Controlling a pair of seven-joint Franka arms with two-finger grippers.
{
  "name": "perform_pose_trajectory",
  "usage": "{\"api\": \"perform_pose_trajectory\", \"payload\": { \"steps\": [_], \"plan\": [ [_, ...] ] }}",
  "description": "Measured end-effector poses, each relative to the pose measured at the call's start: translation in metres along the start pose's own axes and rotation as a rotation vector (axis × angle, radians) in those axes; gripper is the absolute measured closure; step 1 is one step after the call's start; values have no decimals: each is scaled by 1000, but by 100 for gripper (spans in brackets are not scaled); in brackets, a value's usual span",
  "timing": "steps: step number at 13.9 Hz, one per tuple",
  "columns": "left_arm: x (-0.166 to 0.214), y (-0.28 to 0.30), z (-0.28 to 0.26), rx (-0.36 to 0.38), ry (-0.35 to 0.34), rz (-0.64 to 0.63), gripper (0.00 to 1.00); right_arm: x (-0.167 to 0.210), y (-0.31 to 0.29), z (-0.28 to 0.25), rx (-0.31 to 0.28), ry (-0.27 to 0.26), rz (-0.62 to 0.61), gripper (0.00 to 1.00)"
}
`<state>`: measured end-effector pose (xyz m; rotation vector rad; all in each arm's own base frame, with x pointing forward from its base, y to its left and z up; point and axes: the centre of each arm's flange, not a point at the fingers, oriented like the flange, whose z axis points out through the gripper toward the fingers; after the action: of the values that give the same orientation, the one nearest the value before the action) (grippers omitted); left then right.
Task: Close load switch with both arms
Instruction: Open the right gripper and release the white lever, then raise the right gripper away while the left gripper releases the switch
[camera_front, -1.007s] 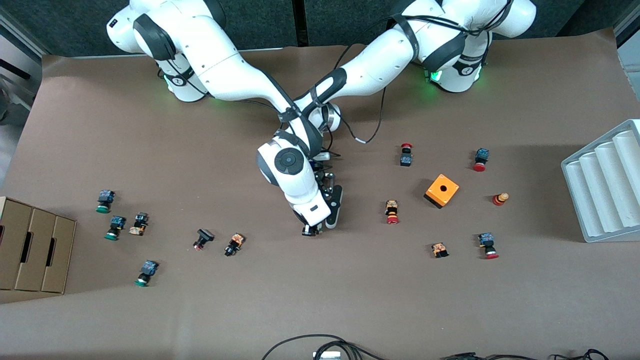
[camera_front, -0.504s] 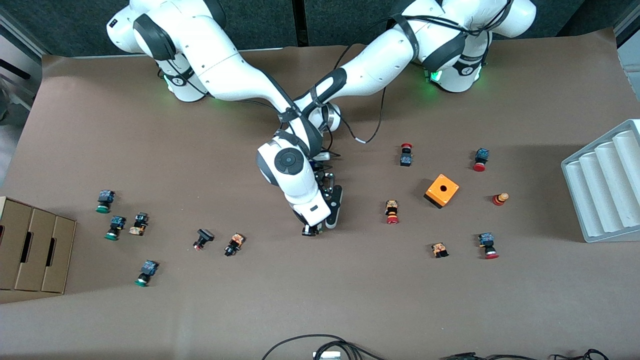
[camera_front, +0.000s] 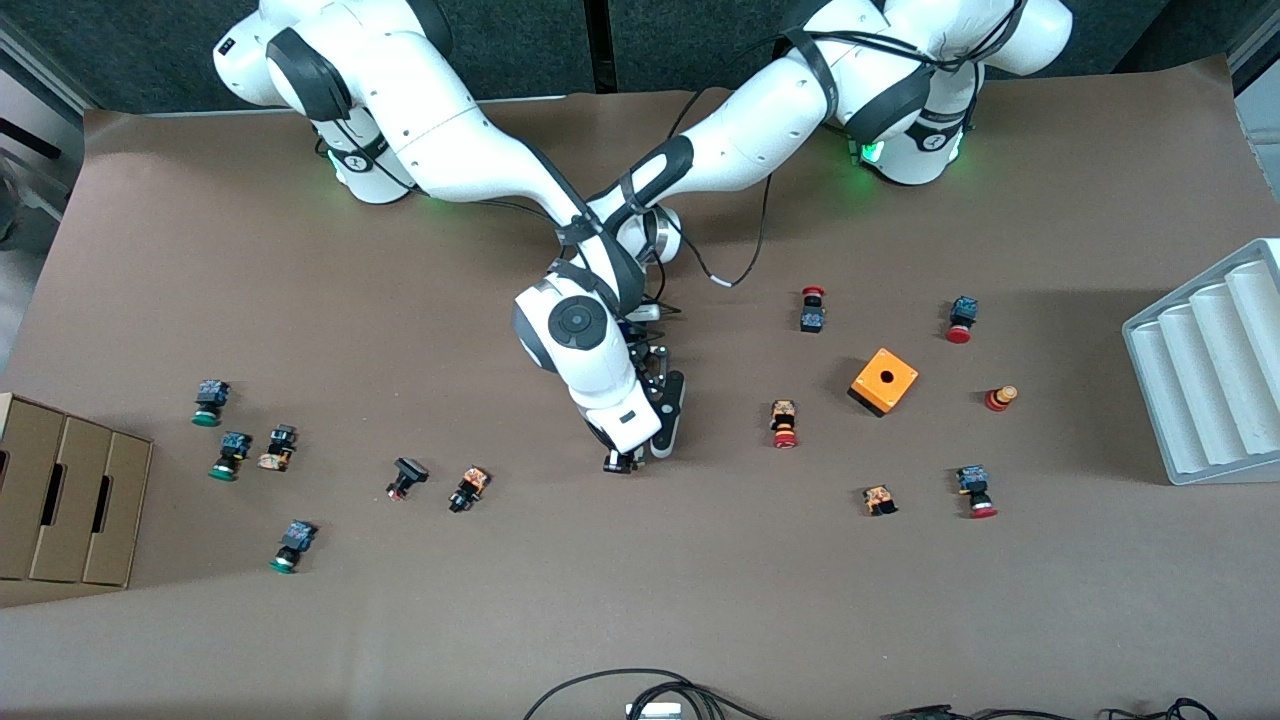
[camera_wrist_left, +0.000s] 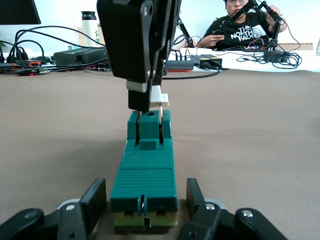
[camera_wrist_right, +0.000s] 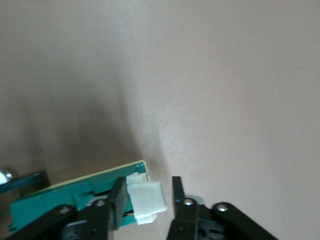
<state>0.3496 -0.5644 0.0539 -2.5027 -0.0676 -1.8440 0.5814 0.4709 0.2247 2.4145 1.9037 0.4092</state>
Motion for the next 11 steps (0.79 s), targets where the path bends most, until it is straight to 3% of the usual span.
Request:
{"api": "perform_pose_trajectory", "payload": {
  "steps": [1, 2, 7, 11],
  "plan": [
    [0, 0, 0, 0, 0, 0, 28, 0, 0, 0, 0, 0, 0, 53],
    [0, 0, 0, 0, 0, 0, 28, 1, 1, -1, -4, 5, 2, 47],
    [0, 0, 0, 0, 0, 0, 28, 3, 8, -9, -16, 19, 7, 1],
    [0, 0, 0, 0, 0, 0, 28, 11, 14, -42, 6, 13, 13, 0]
  ]
}}
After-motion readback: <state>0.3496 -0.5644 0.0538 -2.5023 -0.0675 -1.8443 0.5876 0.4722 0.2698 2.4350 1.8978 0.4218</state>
